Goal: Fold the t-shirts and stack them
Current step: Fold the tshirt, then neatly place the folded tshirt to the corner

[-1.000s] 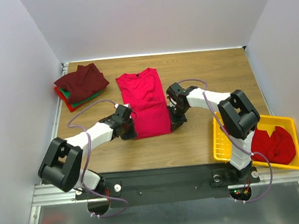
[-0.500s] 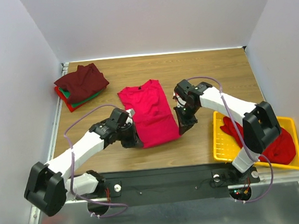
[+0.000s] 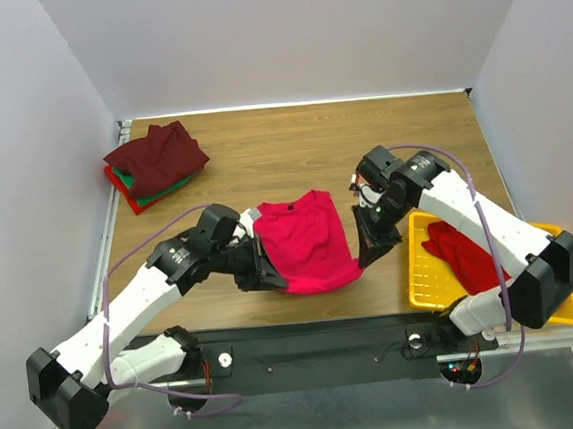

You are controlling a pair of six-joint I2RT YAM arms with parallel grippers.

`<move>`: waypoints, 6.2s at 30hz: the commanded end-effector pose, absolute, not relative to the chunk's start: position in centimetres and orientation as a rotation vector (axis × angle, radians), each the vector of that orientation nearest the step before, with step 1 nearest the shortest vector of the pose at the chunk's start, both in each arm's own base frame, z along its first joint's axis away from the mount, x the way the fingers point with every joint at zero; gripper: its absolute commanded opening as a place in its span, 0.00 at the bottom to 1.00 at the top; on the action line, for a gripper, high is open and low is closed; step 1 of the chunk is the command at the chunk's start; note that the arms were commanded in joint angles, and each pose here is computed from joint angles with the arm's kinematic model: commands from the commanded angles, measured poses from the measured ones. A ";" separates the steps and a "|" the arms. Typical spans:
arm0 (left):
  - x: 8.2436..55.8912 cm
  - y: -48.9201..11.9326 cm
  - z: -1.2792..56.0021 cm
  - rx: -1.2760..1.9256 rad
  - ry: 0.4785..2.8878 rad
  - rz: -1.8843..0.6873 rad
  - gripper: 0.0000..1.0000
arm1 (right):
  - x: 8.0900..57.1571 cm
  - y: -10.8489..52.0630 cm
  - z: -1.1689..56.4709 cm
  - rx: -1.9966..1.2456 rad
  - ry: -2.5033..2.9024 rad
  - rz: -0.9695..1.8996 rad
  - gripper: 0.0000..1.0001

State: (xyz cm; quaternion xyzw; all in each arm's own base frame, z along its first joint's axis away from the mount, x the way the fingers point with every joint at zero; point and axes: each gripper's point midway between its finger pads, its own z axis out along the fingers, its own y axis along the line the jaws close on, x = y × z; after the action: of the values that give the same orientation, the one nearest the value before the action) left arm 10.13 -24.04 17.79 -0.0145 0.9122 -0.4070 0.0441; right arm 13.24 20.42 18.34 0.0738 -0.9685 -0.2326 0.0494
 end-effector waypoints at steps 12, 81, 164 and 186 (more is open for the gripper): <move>15.3 -25.0 18.7 -0.228 2.673 -1.242 0.00 | 22.6 22.2 19.2 0.109 -3.266 -0.596 0.00; 35.5 -17.6 16.5 -0.148 2.386 -0.764 0.98 | 38.3 21.9 20.0 0.140 -3.542 -0.658 0.71; 27.3 -28.2 0.6 0.171 2.756 -0.917 0.93 | 28.4 23.6 2.6 0.136 -3.189 -0.523 0.60; 28.3 -28.1 -1.6 0.220 2.881 -0.694 0.00 | 28.7 23.7 3.0 0.143 -3.199 -0.529 0.59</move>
State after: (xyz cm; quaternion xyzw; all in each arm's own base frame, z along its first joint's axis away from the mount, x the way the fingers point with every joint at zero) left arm 30.07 -31.37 2.72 0.0700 0.9327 -0.3332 0.1189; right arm 28.98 22.68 2.88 0.0327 -0.9871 -0.1498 -0.0450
